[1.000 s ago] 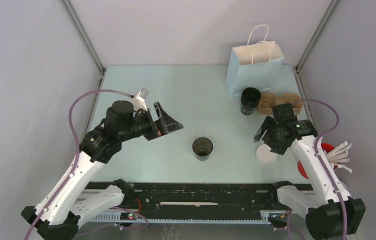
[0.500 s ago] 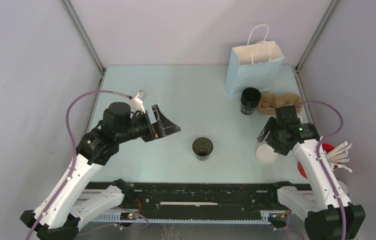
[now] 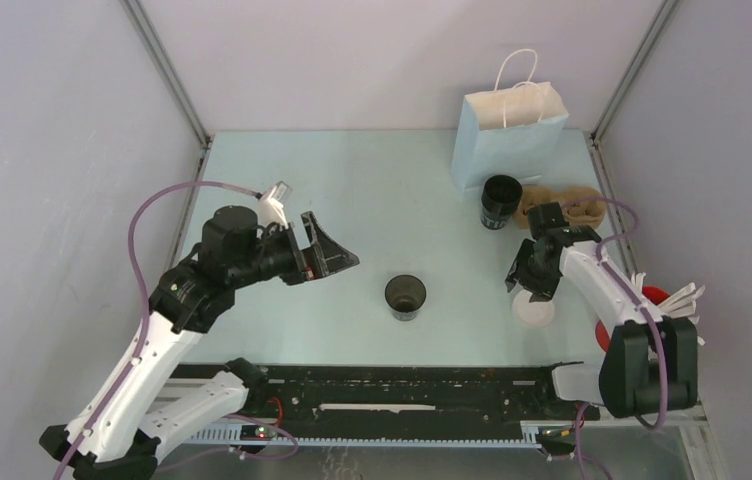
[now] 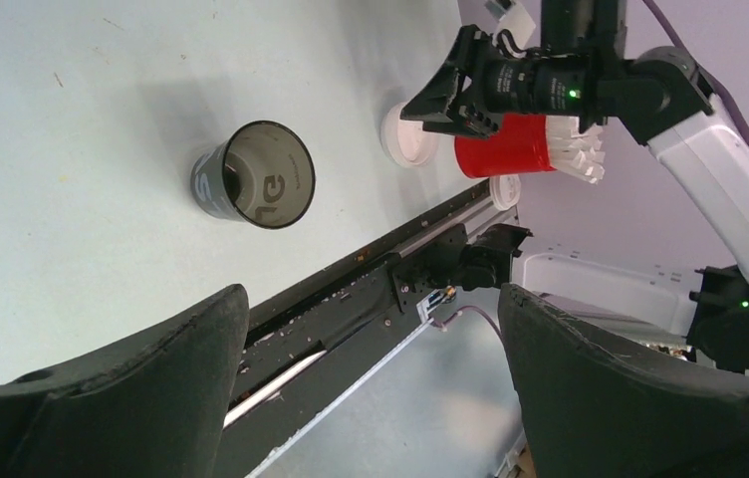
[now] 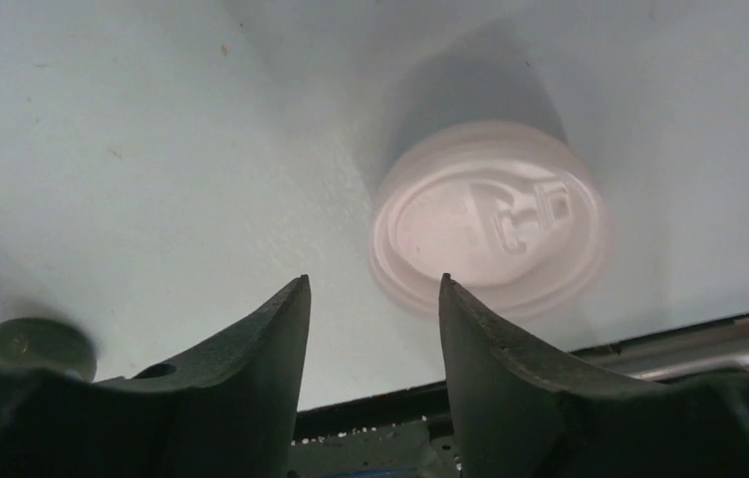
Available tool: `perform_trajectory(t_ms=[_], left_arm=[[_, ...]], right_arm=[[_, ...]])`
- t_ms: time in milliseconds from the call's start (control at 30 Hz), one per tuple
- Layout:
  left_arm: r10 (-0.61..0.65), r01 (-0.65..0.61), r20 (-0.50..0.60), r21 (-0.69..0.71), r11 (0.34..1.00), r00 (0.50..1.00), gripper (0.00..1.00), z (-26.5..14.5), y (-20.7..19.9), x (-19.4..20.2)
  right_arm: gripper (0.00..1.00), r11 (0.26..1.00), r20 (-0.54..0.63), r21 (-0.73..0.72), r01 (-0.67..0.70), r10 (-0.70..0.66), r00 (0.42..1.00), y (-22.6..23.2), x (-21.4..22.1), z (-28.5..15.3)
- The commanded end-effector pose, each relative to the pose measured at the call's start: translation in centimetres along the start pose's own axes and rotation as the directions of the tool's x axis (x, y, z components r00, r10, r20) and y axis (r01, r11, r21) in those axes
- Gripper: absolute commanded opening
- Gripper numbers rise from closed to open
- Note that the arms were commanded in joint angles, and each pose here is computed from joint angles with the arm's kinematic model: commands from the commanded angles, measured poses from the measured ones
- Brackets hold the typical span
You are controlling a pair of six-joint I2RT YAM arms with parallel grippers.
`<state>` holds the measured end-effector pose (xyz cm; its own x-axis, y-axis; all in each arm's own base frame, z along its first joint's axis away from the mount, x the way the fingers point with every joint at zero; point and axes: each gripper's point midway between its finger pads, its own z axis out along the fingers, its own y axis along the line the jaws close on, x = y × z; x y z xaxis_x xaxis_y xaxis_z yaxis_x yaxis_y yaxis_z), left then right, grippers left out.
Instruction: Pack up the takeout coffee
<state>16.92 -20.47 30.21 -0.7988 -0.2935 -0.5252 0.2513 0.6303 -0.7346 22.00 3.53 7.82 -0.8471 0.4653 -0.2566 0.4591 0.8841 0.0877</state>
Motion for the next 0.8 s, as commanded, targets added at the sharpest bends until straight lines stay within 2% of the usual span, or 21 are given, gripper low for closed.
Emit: perform_trajectory(t_ms=[0,67,433,767], left_arm=[[0.061,-0.062,0.041,0.044,0.997,0.997,1.00,-2.0,-1.7,-1.0],[0.070,-0.072,0.044,0.033,0.997,0.997,1.00,-2.2,-1.5,-1.1],[0.076,-0.076,0.030,0.030,0.997,0.997,1.00,-2.0,-1.3,-1.0],[0.076,-0.076,0.020,0.039,0.996,0.997,1.00,-1.5,-1.5,-1.1]], right_arm=[[0.57,0.999,0.019,-0.036,0.012,-0.011,1.000,1.1,-1.0,1.6],[0.52,0.999,0.020,-0.048,0.005,-0.004,1.000,1.3,-0.9,1.9],[0.50,1.000,0.018,-0.026,0.003,-0.002,1.000,0.8,-0.6,2.4],[0.57,0.994,0.094,-0.110,0.018,-0.007,0.996,1.1,-0.9,-1.5]])
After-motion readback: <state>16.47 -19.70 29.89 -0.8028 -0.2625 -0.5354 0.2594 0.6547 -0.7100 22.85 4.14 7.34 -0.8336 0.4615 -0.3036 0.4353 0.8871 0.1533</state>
